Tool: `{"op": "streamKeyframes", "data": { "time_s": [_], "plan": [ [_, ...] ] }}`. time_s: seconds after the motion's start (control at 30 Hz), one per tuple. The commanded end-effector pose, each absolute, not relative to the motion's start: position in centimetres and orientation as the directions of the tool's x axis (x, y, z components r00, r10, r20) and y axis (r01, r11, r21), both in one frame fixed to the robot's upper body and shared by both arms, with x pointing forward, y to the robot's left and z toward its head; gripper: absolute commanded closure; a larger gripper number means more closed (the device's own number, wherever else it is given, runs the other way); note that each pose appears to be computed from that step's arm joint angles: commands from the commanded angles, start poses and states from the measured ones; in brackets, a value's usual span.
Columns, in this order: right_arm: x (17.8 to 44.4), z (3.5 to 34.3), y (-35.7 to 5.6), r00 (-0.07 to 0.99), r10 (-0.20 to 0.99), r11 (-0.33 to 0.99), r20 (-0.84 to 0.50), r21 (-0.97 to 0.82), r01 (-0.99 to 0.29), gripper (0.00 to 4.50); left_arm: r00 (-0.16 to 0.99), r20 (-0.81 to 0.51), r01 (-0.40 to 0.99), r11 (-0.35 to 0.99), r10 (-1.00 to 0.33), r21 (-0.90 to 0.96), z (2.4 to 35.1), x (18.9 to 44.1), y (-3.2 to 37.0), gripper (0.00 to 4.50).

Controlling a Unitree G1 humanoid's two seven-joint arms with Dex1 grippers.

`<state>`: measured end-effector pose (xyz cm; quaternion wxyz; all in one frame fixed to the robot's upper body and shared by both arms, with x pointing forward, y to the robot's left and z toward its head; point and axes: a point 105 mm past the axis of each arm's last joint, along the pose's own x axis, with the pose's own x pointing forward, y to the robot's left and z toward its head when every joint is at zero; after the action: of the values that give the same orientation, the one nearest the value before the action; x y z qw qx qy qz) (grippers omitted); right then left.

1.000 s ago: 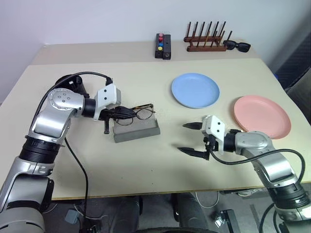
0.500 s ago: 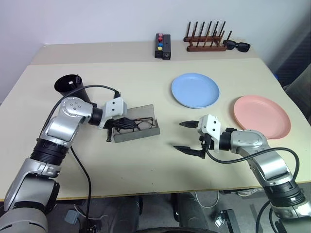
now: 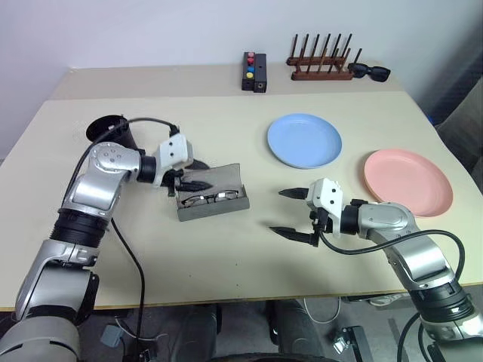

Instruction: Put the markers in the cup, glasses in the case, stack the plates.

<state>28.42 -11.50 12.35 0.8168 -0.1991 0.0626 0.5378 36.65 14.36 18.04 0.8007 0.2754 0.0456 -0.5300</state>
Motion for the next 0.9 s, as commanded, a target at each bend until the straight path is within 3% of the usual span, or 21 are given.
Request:
{"op": "streamKeyframes", "data": {
  "time_s": [0.03,0.1,0.2,0.37,0.53,0.67,0.9],
  "plan": [
    [28.4,13.5,-10.9,0.404,0.870,0.321,-0.282,-0.297,-0.899,0.00,0.597,-0.242,0.754,0.432,-0.765,0.495,21.2,38.9,16.4,3.37],
    [28.5,13.9,-10.7,0.406,0.876,0.323,-0.261,-0.307,-0.895,0.00,0.689,-0.241,0.680,0.494,-0.684,0.542,20.8,40.6,17.6,4.33],
    [28.9,14.9,-10.6,0.419,0.885,0.347,-0.204,-0.314,-0.884,0.00,0.756,-0.232,0.612,0.536,-0.612,0.582,19.8,42.2,18.1,4.33],
    [29.1,15.9,-10.4,0.428,0.893,0.372,-0.139,-0.309,-0.876,0.00,0.757,-0.279,0.625,0.532,-0.591,0.571,17.0,42.8,17.6,4.33],
    [28.9,15.5,-10.3,0.432,0.890,0.375,-0.146,-0.307,-0.875,0.00,0.628,-0.402,0.758,0.407,-0.666,0.509,13.9,41.2,16.2,4.33],
    [28.7,15.2,-10.4,0.439,0.886,0.381,-0.152,-0.301,-0.874,0.00,0.502,-0.398,0.845,0.337,-0.768,0.416,14.5,39.2,15.5,4.33],
    [28.7,15.0,-10.5,0.439,0.884,0.380,-0.162,-0.298,-0.876,0.00,0.348,-0.438,0.919,0.211,-0.829,0.332,14.4,35.4,15.1,4.33]
  ]
}}
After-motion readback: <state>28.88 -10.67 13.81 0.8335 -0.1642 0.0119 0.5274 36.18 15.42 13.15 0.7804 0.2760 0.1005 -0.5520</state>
